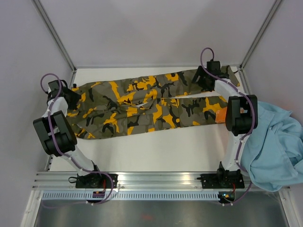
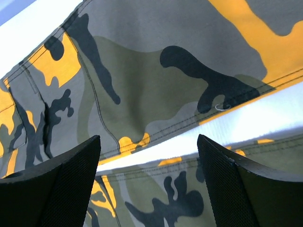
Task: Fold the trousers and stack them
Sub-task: Flatten the trousers out
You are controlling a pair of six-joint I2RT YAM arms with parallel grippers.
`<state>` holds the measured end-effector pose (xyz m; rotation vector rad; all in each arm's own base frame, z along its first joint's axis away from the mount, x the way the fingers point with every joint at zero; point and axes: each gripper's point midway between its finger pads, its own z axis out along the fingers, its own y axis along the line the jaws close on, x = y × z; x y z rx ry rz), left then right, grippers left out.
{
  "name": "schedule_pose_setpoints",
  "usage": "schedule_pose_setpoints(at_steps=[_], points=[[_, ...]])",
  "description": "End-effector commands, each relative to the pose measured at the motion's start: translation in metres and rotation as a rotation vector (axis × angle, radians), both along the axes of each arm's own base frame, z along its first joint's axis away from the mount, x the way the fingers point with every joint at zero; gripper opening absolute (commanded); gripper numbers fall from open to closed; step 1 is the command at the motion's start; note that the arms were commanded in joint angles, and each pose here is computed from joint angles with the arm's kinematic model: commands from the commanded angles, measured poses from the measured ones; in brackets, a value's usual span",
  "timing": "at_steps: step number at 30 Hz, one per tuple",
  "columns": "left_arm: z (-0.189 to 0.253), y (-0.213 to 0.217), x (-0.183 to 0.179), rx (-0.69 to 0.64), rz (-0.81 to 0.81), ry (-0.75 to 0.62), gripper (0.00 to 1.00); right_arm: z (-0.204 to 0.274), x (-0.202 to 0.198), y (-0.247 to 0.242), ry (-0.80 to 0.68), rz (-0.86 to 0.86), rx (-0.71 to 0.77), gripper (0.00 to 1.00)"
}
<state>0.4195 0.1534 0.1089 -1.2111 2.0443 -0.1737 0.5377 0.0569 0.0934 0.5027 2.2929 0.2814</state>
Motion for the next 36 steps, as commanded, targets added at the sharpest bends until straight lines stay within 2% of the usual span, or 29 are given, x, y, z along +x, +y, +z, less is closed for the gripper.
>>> schedule_pose_setpoints(at_steps=[1, 7, 8, 9, 11, 12, 18, 22, 26, 28, 29, 36], points=[[0.003, 0.008, 0.039, -0.054, 0.071, -0.091, 0.57, 0.011, 0.024, 0.005, -0.088, -0.033, 0.044, 0.89], [-0.029, -0.013, 0.082, -0.092, 0.056, -0.049, 0.55, 0.0, 0.044, 0.004, -0.087, -0.043, 0.051, 0.89], [-0.048, -0.022, 0.087, -0.1, 0.043, -0.006, 0.55, -0.002, 0.048, 0.003, -0.09, -0.051, 0.055, 0.89], [-0.041, -0.023, 0.1, -0.09, 0.038, -0.021, 0.55, -0.004, 0.05, 0.001, -0.09, -0.056, 0.06, 0.89], [-0.069, -0.027, 0.104, -0.1, 0.064, 0.053, 0.54, -0.014, 0.053, -0.004, -0.085, -0.08, 0.074, 0.89], [-0.063, -0.025, 0.116, -0.098, 0.075, 0.036, 0.54, -0.017, 0.054, -0.006, -0.083, -0.086, 0.082, 0.9], [-0.092, -0.024, 0.144, -0.183, 0.155, 0.073, 0.5, -0.047, 0.061, -0.012, -0.042, -0.121, 0.141, 0.89], [-0.105, -0.037, 0.167, -0.291, 0.175, 0.041, 0.47, -0.073, 0.065, -0.008, 0.013, -0.137, 0.163, 0.89], [-0.116, -0.045, 0.187, -0.314, 0.185, 0.022, 0.46, -0.081, 0.074, -0.005, 0.017, -0.15, 0.195, 0.88], [-0.108, -0.049, 0.205, -0.344, 0.174, -0.021, 0.45, -0.083, 0.077, -0.007, 0.012, -0.166, 0.195, 0.88], [-0.12, -0.05, 0.208, -0.356, 0.177, -0.012, 0.44, -0.088, 0.077, -0.008, 0.017, -0.18, 0.2, 0.88], [-0.11, -0.037, 0.242, -0.336, 0.197, -0.104, 0.42, -0.102, 0.086, -0.019, -0.007, -0.277, 0.198, 0.89]])
